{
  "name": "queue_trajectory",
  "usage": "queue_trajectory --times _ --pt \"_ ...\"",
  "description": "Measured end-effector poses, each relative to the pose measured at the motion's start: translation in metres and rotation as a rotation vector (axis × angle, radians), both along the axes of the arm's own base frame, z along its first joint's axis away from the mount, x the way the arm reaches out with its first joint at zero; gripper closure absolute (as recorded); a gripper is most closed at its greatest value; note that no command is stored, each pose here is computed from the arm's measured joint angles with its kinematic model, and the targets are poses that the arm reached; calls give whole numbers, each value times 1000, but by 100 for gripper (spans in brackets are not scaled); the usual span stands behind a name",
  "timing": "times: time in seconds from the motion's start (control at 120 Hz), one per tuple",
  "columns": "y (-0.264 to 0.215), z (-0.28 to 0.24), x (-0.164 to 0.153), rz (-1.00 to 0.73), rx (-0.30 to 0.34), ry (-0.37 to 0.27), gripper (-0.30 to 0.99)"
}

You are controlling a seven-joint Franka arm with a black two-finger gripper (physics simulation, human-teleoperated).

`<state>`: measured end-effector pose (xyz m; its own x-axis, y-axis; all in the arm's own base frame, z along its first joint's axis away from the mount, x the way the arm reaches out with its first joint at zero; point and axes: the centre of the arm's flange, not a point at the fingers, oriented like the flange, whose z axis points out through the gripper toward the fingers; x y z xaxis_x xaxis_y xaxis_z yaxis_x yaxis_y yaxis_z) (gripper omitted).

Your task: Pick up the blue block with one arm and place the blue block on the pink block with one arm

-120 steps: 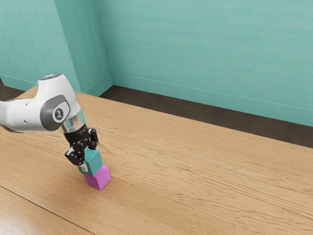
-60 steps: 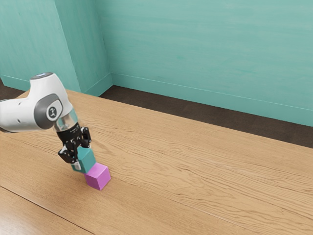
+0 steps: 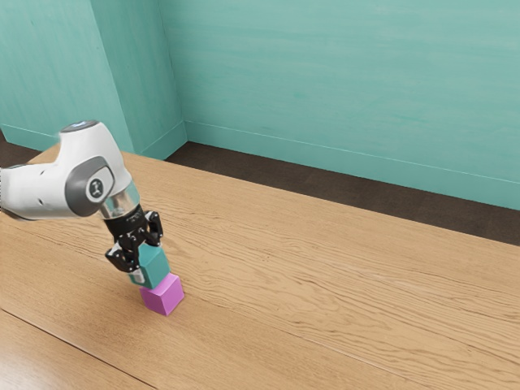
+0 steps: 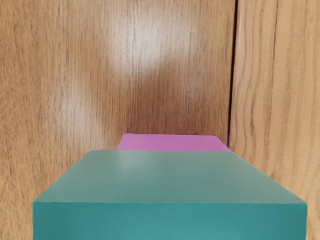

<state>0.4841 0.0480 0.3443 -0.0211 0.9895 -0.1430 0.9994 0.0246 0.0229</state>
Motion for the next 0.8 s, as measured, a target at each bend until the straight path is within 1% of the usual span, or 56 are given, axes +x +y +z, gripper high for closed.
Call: queue_trajectory --times 0.183,0.342,0.508,0.8 --pt "-13 10 0 -27 1 -21 37" --pt "-10 9 0 -23 1 -21 37" --pt "-8 -5 2 -23 3 -5 37" --pt "0 -10 4 -14 7 -12 37"
